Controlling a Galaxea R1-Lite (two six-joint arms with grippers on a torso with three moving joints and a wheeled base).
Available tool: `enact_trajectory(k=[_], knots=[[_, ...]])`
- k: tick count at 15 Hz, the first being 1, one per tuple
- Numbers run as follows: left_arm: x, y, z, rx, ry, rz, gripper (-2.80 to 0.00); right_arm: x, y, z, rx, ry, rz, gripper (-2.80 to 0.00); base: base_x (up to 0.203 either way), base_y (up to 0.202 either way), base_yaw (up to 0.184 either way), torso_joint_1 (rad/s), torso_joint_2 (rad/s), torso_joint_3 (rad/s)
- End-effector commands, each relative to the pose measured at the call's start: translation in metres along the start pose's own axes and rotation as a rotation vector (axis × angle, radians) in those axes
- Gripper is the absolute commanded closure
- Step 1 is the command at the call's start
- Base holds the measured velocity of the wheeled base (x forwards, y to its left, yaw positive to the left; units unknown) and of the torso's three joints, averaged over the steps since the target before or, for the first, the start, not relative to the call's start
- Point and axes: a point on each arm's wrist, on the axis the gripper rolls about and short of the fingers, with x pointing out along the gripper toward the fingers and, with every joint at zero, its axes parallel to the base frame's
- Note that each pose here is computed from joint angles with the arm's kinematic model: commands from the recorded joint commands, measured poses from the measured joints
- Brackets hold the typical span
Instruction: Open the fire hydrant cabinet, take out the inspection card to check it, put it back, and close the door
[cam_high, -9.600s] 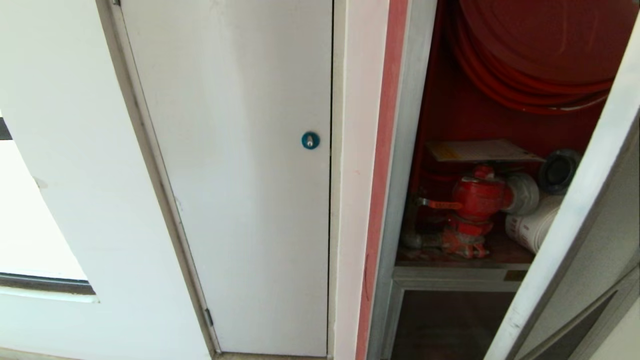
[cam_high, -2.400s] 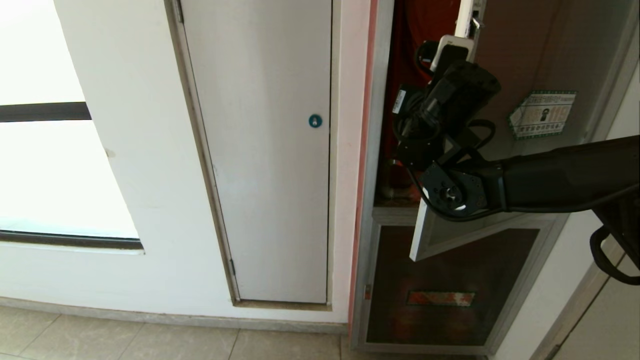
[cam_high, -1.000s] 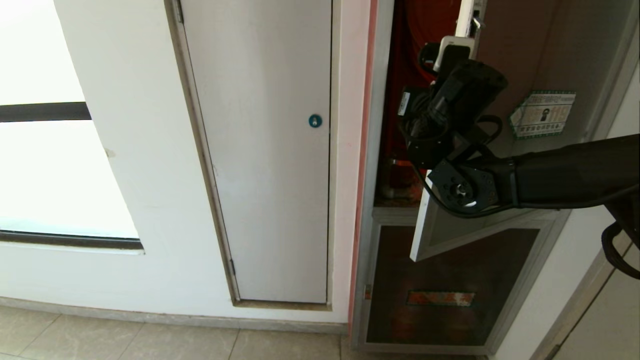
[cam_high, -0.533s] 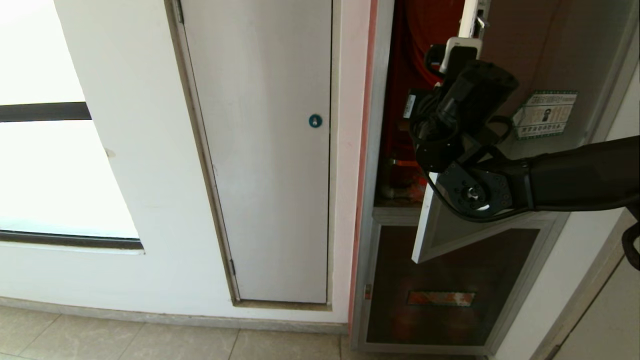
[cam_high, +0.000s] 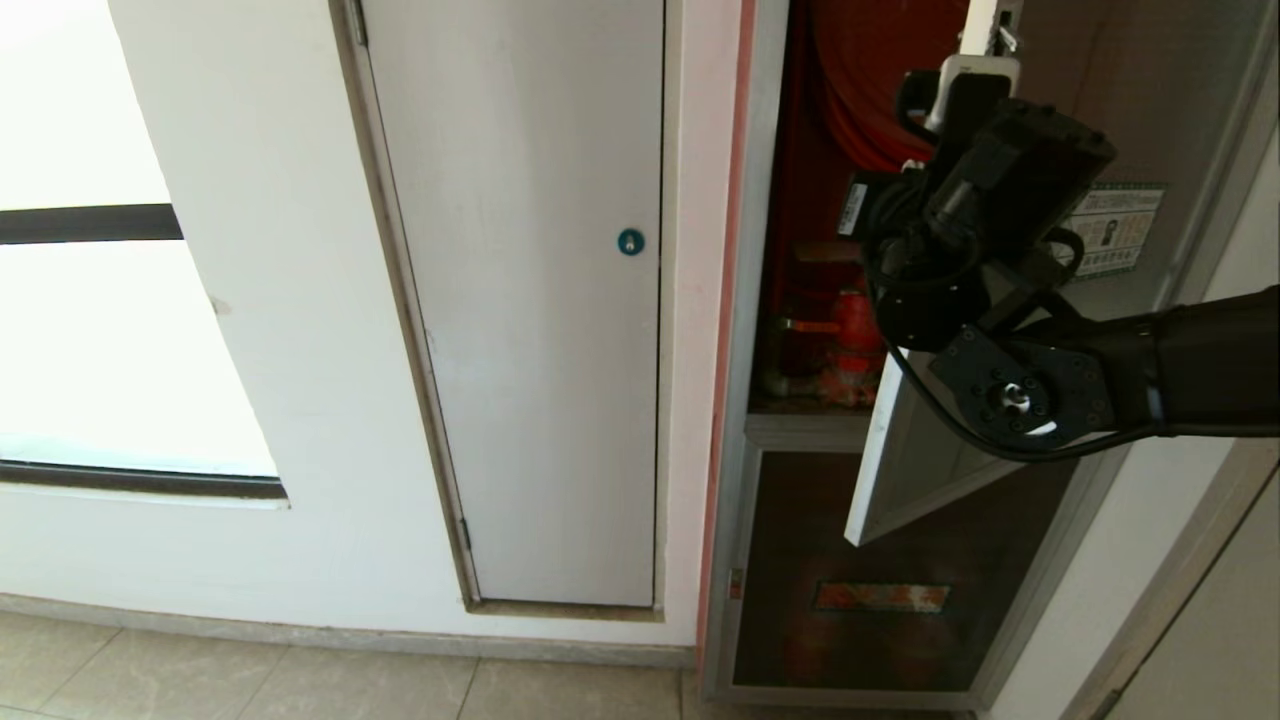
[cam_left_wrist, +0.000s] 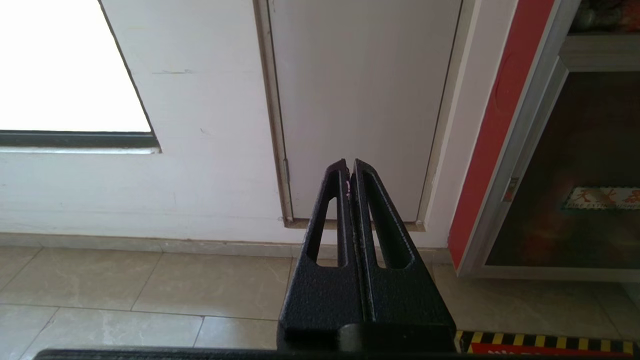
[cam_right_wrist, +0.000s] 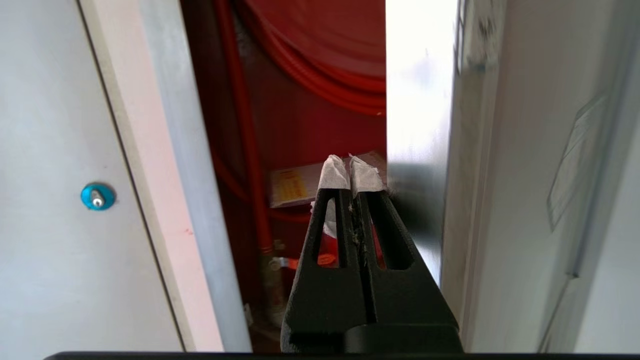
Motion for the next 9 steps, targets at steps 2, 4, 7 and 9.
enact_trajectory(k=[2, 4, 7, 9], knots=[[0.0, 0.0, 0.0, 0.0, 0.001, 0.0, 0.0, -0.016, -0.025, 0.029, 0.021, -0.021, -0.01, 0.0, 0.0, 0.0, 0.0, 0.0, 0.0, 0.0], [0.0, 0.0, 0.0, 0.0, 0.003, 0.0, 0.0, -0.028, -0.038, 0.03, 0.003, -0.003, -0.004, 0.0, 0.0, 0.0, 0.0, 0.0, 0.0, 0.0], [0.0, 0.0, 0.0, 0.0, 0.001, 0.0, 0.0, -0.047, -0.06, 0.036, -0.005, 0.009, -0.002, 0.0, 0.0, 0.0, 0.0, 0.0, 0.0, 0.0], [0.0, 0.0, 0.0, 0.0, 0.001, 0.0, 0.0, -0.063, -0.079, 0.046, 0.003, 0.007, 0.0, 0.0, 0.0, 0.0, 0.0, 0.0, 0.0, 0.0]])
